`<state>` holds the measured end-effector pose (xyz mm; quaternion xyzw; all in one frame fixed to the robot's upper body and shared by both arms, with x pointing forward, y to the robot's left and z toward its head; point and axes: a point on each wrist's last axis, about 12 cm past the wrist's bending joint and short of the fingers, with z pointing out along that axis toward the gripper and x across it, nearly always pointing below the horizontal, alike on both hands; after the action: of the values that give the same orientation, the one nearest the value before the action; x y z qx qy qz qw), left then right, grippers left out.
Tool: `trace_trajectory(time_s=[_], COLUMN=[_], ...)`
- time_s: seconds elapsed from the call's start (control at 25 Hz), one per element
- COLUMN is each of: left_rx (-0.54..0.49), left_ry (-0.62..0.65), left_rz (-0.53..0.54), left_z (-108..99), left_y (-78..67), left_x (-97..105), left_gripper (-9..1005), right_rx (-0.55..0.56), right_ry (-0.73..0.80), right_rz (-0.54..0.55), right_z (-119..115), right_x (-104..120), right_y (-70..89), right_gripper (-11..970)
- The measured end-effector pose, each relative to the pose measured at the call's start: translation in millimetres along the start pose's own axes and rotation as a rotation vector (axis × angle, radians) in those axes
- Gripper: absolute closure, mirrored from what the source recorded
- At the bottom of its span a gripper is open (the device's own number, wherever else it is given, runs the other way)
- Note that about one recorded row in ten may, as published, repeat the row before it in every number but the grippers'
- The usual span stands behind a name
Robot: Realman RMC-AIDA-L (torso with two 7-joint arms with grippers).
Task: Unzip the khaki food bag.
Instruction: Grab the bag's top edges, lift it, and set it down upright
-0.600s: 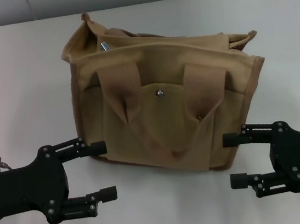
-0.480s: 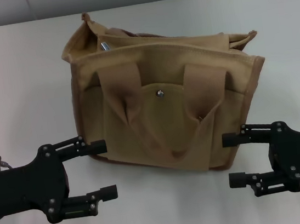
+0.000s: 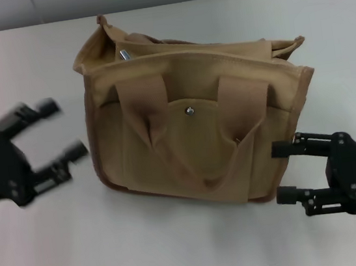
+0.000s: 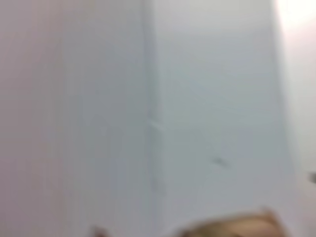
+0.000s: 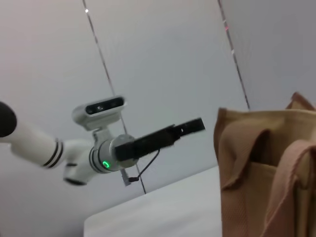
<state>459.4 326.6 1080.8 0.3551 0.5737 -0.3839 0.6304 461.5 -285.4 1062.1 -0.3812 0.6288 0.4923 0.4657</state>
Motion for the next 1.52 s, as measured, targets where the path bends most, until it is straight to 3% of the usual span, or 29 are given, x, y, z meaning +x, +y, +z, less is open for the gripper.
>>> trace_trajectory(time_s=[0.16,0.44,0.6,0.8,1.04,1.52], left_rx=[-0.141,-0.072,-0.091,-0.106,-0.189,-0.179], left_ry=[-0.008,0.069,0.109,0.137,0.109,0.040], left_rz=[0.022,0.044,0.032,0.000,-0.003,0.050], left_z=[3,46,64,77,78,85], left_y=[4.2,6.1,13.5,21.4,25.1,32.7], left_x=[8,30,37,40,42,28], left_gripper=[229,241,248,257,267,748], right_rx=[0.007,-0.001,0.006,0.009,0.011,0.031], right_ry=[-0.004,-0.001,-0.005,-0.007,-0.010,-0.054], right_rz=[-0.002,-0.007,-0.003,0.001,-0.001,-0.011], right_z=[-1,1,0,-1,-1,-4], right_x=[0,-1,0,1,1,-3], right_y=[0.4,-0.6,0.2,1.0,0.8,0.3], right_gripper=[173,173,173,172,172,172])
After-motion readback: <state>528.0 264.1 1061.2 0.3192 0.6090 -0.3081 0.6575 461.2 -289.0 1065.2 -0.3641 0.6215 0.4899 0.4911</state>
